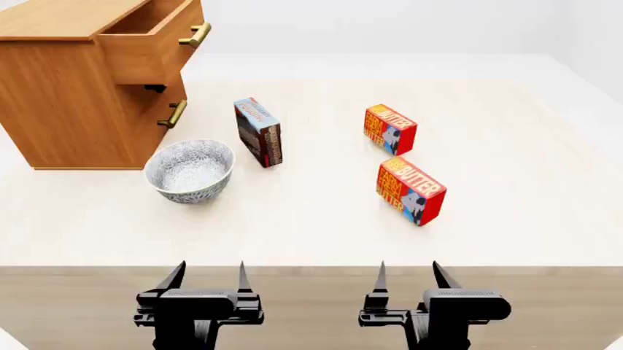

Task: Put the butter at the front in the top drawer of the cabinet and close it.

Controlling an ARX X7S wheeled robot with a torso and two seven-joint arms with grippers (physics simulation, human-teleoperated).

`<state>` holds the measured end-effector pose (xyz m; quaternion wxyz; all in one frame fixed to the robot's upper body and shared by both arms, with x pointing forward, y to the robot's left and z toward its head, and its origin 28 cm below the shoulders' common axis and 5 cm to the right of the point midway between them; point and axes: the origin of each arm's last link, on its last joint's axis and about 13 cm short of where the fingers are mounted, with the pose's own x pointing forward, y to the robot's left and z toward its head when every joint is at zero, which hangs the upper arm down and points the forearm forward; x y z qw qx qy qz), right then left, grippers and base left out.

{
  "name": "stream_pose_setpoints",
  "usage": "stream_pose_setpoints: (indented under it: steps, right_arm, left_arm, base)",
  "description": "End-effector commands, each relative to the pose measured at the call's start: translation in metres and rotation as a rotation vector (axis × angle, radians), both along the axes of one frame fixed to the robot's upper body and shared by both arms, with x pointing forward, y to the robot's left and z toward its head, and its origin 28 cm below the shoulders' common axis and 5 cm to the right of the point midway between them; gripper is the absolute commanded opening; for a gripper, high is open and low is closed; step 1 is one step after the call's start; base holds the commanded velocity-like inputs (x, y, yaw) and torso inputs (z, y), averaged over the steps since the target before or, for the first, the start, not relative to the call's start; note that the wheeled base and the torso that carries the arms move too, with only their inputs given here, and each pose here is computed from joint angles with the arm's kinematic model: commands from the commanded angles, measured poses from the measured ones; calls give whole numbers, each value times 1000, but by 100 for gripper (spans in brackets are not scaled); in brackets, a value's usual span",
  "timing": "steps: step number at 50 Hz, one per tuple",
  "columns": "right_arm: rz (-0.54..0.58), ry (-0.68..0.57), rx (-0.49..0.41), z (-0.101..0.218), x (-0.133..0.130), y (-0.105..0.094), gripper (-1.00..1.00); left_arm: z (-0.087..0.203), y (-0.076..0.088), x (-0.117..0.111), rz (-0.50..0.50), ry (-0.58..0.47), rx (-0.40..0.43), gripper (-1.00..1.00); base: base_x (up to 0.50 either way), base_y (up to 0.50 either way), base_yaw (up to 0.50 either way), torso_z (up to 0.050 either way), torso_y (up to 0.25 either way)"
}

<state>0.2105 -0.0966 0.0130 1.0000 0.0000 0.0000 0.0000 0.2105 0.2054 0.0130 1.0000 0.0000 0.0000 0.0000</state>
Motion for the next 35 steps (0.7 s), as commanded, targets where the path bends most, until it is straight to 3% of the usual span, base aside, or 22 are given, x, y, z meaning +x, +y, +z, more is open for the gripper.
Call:
stream_pose_setpoints:
  steps: [1, 14, 35]
  right_arm:
    - [7, 7, -4, -1, 1, 1, 100]
    - [30, 23, -12, 0, 6, 4, 100]
    - [48, 32, -22, 3, 9, 7, 100]
  left_arm:
    - [-1, 0, 1, 4, 4, 0, 100]
    - [-6, 7, 1, 34, 18, -19, 100]
    - [1, 9, 3, 21, 10, -7, 100]
  base:
    - [0, 0, 0, 0, 0]
    - [0, 0, 0, 2, 0]
    - [0, 0, 0, 50, 0]
